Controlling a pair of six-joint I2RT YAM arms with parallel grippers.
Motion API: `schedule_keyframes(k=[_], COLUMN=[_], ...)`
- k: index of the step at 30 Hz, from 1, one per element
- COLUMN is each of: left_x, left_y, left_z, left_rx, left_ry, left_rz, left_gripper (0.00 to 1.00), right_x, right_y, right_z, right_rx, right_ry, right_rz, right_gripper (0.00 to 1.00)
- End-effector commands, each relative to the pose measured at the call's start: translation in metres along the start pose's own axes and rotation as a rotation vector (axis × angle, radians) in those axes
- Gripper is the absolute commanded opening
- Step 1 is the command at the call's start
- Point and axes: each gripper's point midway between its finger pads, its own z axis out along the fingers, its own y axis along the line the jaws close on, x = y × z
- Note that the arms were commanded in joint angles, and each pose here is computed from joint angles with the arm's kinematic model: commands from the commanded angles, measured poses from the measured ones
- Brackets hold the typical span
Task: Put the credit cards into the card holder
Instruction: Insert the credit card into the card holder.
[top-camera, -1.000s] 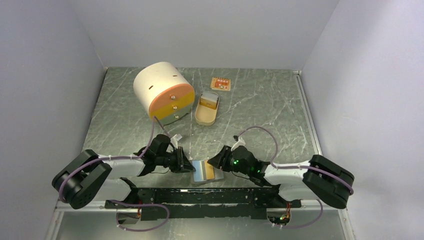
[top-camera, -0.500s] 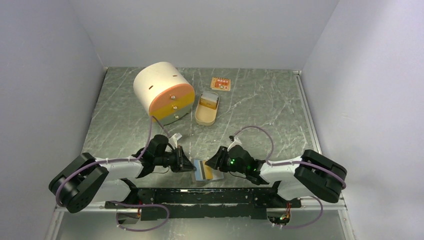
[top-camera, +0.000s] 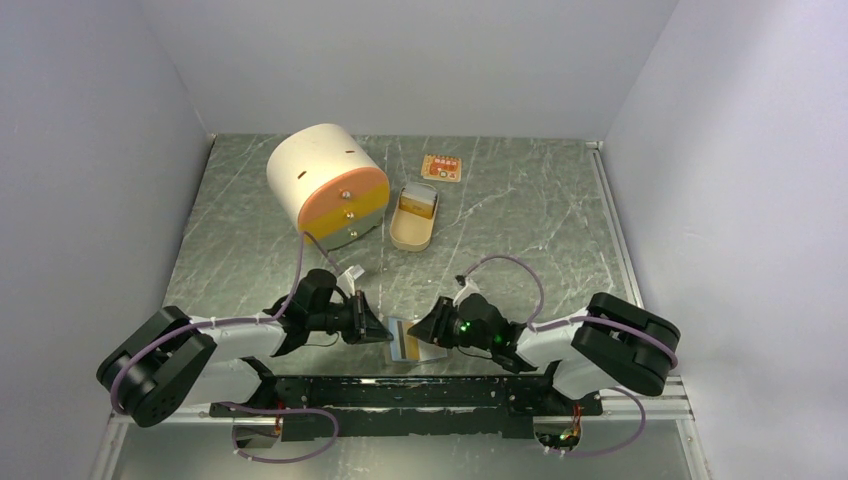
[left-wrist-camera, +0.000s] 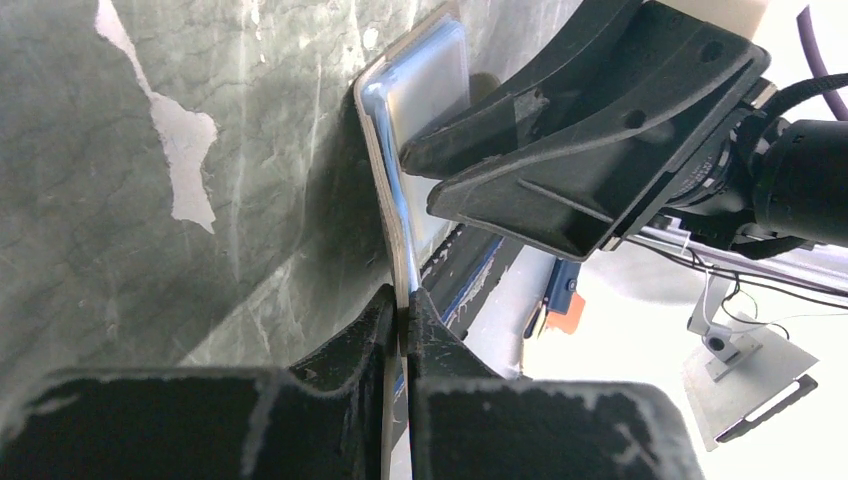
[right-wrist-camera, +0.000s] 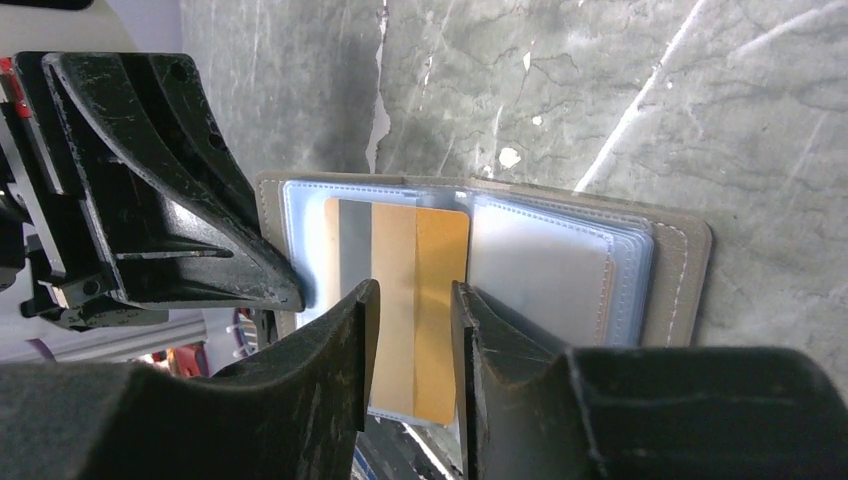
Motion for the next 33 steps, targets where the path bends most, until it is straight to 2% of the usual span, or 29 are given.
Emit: schedule_keyframes(k=[1,14,22,24,29,33], left_x=[-0.006,-0.003,0.0,0.001,0.003,0.003], left_y=[-0.024,-0.05,-0.053,-0.056,-0.056,-0.056], left_z=[-0.001,-0.004,-0.003,-0.004,-0.003,-0.002], left_rx=[0.099,0.248,0.277,0.293,0.3,0.297], left_ry=[-0.004,0.002,0.01,0.015,0.017,0.019], left_rz=[0.068,0.133,0.141,0.145,0.147,0.15], left_gripper=[0.09,0.09,0.09,0.15,0.16,0.12], right_x=[0.004,0.01,0.011,0.011,0.01,0.01], right_y=[-0.002,-0.015,-0.016,-0.016,-0.018,-0.017], right_z=[-0.004,-0.008,-0.008,-0.009,-0.01,-0.011], right_rx=[-0.014,-0.006,-0.01,-0.011,-0.007,-0.008], right_ry=[-0.001,0.0,-0.001,-0.003,-0.006,-0.007], right_rz=[0.011,0.046,0.053,0.054,0.052,0.053], right_gripper=[0.35,0.32,0.32,0.33,0.33,0.33])
